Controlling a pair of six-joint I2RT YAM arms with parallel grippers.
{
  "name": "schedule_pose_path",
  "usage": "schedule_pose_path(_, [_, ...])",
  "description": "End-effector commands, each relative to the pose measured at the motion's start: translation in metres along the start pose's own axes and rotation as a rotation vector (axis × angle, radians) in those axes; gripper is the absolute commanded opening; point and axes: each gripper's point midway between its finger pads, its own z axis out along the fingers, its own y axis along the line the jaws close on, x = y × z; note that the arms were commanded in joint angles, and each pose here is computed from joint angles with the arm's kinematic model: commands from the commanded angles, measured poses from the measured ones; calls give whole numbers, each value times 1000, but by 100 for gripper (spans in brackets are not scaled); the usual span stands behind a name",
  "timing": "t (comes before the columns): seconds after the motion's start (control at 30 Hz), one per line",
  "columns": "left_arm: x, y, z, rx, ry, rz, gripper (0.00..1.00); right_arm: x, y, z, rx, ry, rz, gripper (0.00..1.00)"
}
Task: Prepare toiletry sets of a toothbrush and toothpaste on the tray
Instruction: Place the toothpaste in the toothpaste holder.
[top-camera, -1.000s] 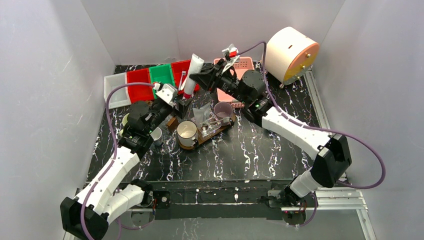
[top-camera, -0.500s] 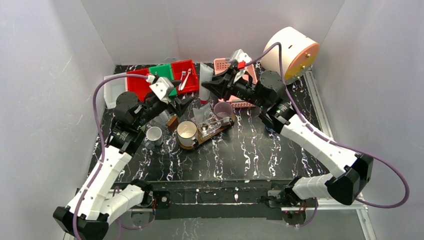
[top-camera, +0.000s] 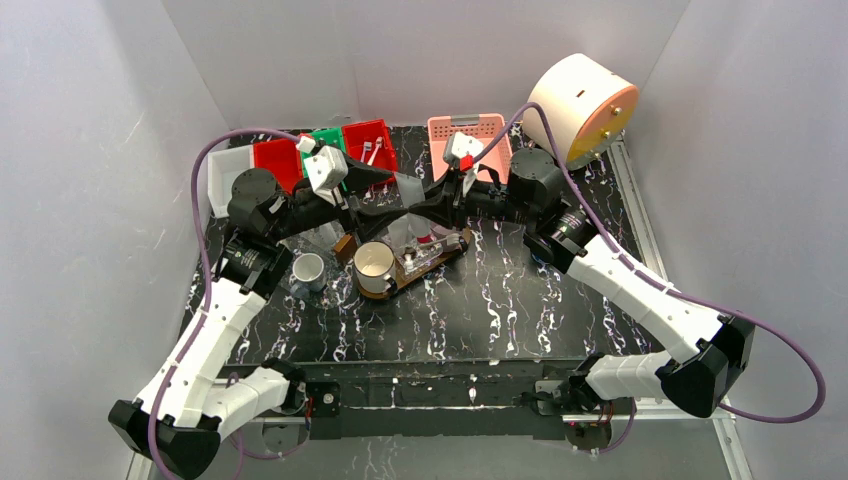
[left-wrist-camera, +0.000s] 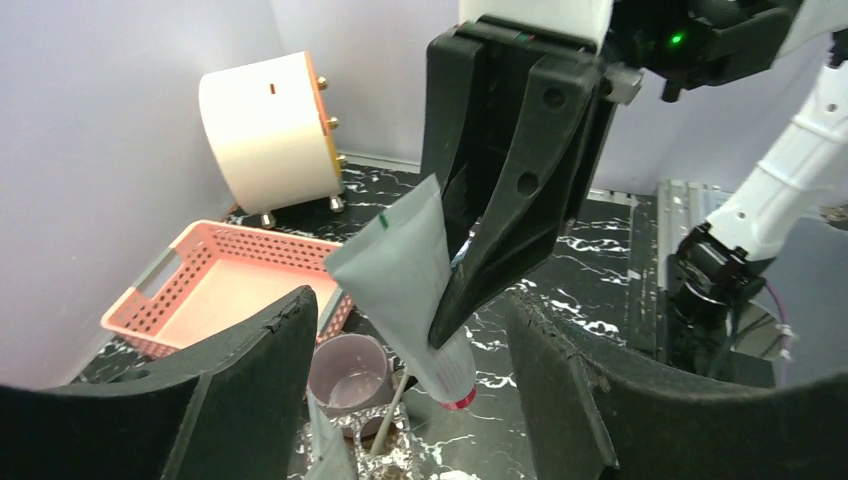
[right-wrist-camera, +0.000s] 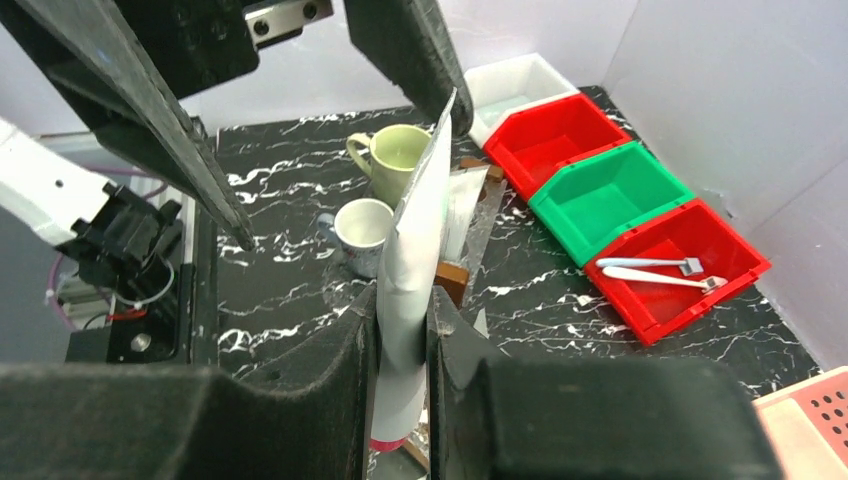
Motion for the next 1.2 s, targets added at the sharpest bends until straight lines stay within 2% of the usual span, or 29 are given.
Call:
schedule_pose_path(0.0, [-18, -21, 0, 130, -24, -9, 65, -19, 15, -11, -68, -43, -85, 12])
schedule_pose_path(0.2, [-11, -38, 4, 273, -2, -49, 62, -15, 24, -12, -125, -30, -105, 11])
schedule_pose_path(0.47, [-4, -46, 9, 379, 19, -110, 49, -9, 32, -11, -181, -11, -110, 11])
schedule_pose_path(0.63, [-4, -51, 10, 438, 20, -148, 38, -7, 35, -10, -205, -10, -114, 11])
schedule_pose_path(0.77, [-5, -54, 10, 469, 15, -165, 35, -6, 36, -9, -220, -10, -118, 11])
schedule_pose_path(1.17, [-2, -64, 6, 543, 35, -204, 6, -7, 36, -4, -245, -14, -123, 11])
